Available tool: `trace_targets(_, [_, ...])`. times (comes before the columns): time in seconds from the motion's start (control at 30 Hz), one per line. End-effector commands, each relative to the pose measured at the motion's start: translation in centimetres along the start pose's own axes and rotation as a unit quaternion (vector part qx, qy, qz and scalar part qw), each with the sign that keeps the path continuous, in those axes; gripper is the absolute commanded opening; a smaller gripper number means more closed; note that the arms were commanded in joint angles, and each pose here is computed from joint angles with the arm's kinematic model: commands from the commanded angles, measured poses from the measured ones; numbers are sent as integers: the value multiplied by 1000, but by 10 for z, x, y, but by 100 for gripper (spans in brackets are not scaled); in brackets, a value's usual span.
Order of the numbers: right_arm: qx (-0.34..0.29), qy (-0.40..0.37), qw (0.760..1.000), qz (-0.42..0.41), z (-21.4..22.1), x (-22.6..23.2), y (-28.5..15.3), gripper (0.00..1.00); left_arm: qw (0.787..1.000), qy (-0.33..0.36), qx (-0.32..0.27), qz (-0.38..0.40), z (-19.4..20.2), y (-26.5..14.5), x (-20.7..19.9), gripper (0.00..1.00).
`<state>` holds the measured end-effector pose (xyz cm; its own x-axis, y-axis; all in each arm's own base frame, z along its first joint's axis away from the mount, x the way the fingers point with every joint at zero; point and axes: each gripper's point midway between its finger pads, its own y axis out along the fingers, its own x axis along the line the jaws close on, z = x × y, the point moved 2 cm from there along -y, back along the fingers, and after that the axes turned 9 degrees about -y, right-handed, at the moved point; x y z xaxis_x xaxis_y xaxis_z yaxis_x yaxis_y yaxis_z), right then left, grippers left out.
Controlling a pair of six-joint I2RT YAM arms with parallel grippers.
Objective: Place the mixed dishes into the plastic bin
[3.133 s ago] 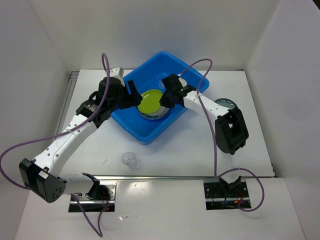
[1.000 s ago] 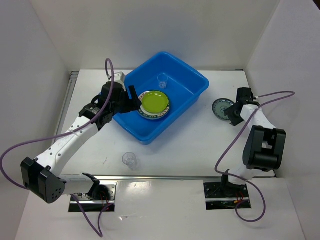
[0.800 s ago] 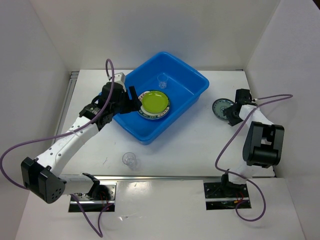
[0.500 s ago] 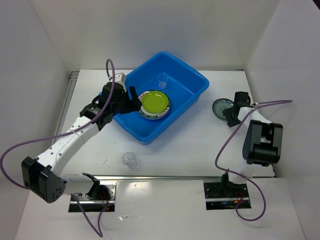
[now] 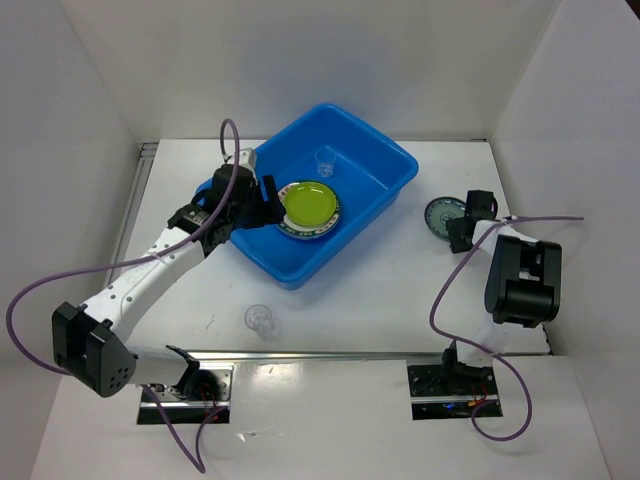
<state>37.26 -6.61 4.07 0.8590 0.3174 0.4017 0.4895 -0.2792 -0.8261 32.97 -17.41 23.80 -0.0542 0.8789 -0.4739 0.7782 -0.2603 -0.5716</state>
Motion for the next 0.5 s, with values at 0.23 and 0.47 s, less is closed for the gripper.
trace_targets(0.23, [-38,55,998,-4,-10,0,14,31,1000,16,-14,7,-10,5,-8,80])
trace_targets(0.47, [-47,64,997,-22,-15,9,14,2,1000,16,-14,7,-10,5,-8,80])
